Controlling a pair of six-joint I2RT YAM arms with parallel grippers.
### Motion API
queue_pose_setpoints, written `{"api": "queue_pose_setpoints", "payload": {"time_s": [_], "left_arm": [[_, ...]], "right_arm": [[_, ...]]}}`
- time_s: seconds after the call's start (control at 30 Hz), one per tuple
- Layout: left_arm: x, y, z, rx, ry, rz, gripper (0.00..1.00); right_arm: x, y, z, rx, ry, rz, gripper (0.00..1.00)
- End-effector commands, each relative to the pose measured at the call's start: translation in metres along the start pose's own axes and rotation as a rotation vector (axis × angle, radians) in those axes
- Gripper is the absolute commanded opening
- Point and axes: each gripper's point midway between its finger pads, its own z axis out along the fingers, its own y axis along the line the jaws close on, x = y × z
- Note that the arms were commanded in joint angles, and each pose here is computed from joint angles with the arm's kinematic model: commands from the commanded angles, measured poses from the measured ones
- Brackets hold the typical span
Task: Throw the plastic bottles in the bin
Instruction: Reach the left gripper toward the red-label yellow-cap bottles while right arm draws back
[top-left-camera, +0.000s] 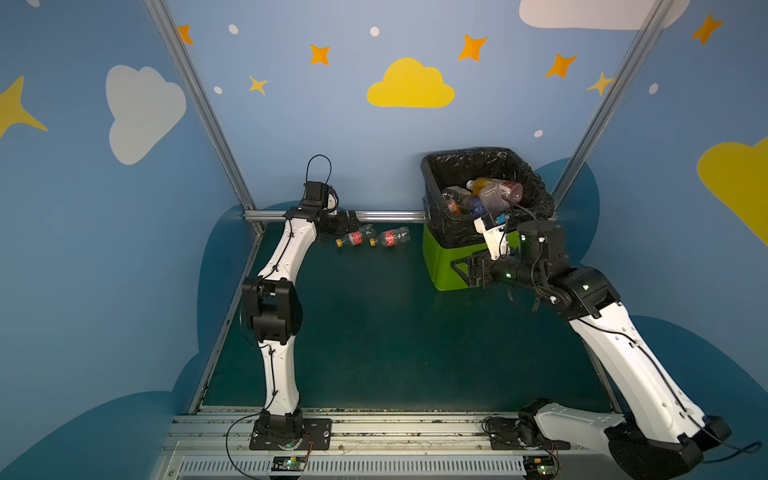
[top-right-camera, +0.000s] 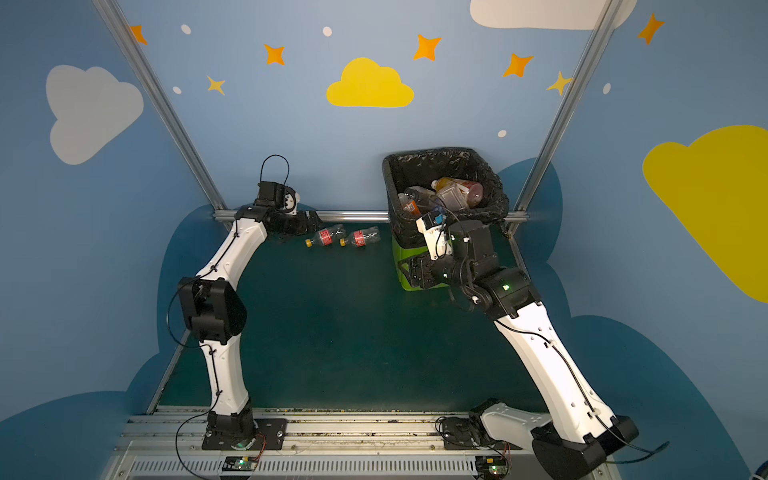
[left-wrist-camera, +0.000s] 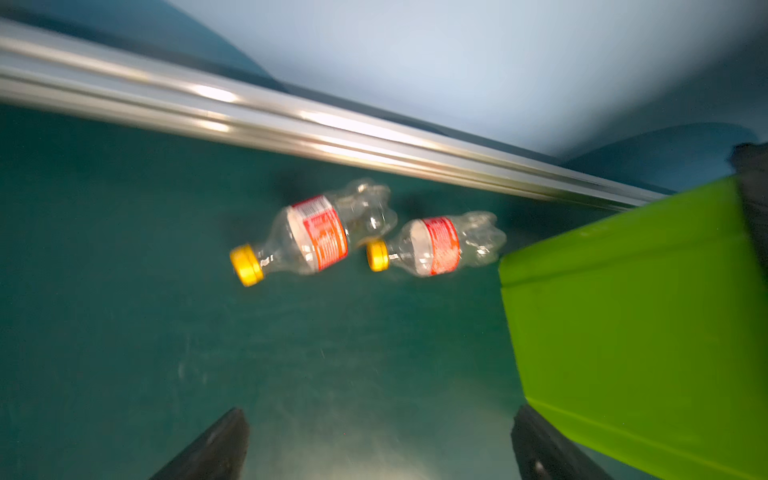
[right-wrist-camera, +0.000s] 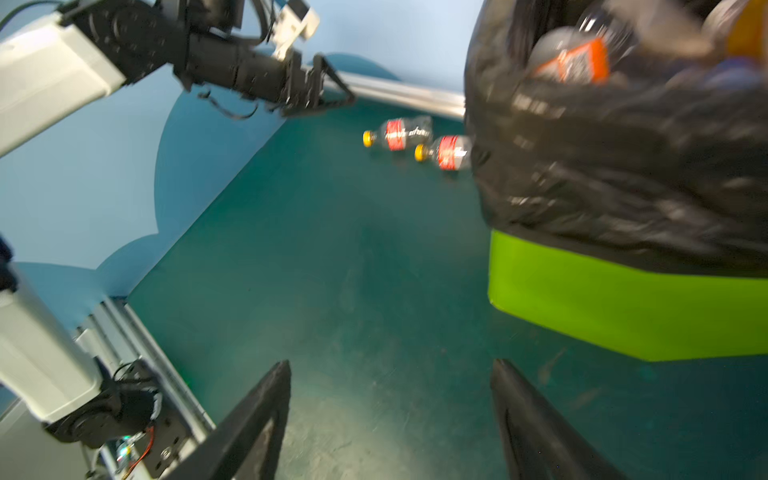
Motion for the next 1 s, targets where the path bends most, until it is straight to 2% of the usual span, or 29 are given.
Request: {"api": "queue_pose_setpoints", "payload": {"time_s": [0.0, 0.2, 0.33, 0.97], "left_arm": [[-0.003, 0.008, 0.013, -0.035, 0.028, 0.107, 1.0], [-0.013, 0.017, 0.048, -0.041, 0.04, 0.151, 1.0], [-0.015, 0.028, 0.065, -0.028, 0.044, 0.139, 1.0], [-0.003, 0.06, 0.123, 0.0, 0.037, 0.144, 1.0]], "right_arm": [[0.007, 0.008, 0.013, -0.051, 0.03, 0.038, 0.76], [0.022, 0.004, 0.038, -0.055, 0.1, 0.041, 0.74], [0.023, 0.0, 0.05, -0.04, 0.119, 0.049, 0.73], [0.015, -0.008, 0.066, 0.0, 0.134, 0.073, 0.73]]}}
